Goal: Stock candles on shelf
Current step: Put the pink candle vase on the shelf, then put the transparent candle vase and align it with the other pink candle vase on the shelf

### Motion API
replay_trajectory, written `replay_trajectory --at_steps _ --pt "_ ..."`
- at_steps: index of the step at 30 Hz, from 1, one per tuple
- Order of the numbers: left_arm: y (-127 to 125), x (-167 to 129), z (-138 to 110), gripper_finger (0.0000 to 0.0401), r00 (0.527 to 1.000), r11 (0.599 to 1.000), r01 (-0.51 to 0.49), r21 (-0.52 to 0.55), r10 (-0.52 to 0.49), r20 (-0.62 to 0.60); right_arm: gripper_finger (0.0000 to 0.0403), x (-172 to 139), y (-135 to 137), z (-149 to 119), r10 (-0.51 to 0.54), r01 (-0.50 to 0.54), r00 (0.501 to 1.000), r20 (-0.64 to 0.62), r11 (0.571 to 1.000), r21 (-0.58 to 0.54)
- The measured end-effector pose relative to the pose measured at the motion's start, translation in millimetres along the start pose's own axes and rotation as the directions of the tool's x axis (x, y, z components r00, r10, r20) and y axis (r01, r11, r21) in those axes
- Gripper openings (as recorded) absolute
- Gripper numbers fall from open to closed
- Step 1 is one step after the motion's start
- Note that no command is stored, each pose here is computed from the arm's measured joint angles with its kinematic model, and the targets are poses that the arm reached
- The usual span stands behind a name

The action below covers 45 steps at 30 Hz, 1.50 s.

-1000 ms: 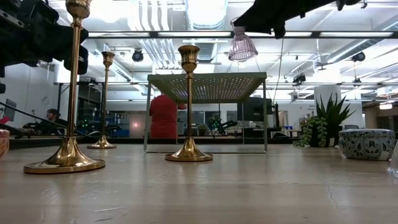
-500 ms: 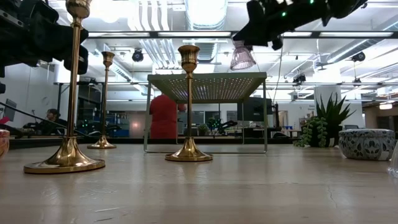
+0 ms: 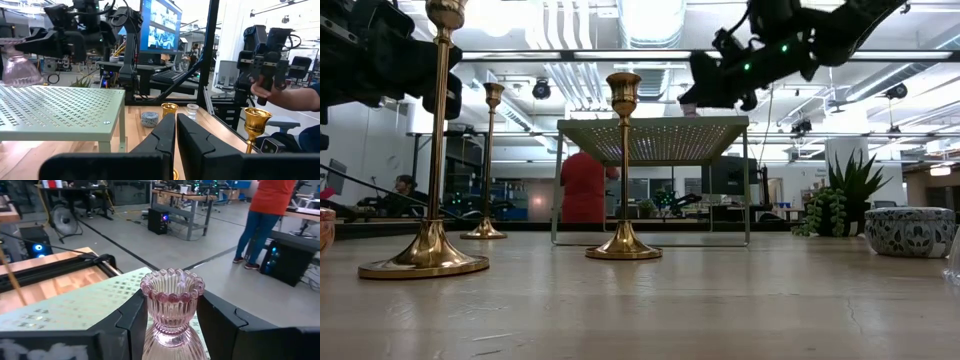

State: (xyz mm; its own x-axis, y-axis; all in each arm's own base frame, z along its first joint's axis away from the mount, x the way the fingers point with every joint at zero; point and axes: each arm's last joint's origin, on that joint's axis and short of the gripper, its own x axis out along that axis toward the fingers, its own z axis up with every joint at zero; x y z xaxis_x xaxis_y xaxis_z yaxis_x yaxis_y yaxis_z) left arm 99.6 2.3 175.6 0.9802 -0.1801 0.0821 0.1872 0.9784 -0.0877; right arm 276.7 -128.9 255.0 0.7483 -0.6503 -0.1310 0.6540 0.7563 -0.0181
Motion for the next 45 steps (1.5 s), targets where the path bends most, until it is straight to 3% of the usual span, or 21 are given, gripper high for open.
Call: replay_trajectory --at_steps 12,35,45 --pt "0.1 0.0 -0.1 0.0021 1.000 1.000 -0.001 0.000 0.001 0.000 0.0154 16.9 -25.4 -7.9 -0.096 0.095 0.995 0.017 0.993 0.066" --pt "0.0 0.0 -0.1 0.0021 1.000 1.000 0.000 0.000 0.000 -0.001 0.0172 25.1 -24.8 -17.4 -0.103 0.102 0.995 0.006 0.993 0.067" --pt "0.0 0.0 -0.2 0.0021 1.000 1.000 0.000 0.000 0.000 -0.001 0.0216 20.1 -25.3 -15.6 -0.101 0.102 0.995 -0.028 0.993 0.053"
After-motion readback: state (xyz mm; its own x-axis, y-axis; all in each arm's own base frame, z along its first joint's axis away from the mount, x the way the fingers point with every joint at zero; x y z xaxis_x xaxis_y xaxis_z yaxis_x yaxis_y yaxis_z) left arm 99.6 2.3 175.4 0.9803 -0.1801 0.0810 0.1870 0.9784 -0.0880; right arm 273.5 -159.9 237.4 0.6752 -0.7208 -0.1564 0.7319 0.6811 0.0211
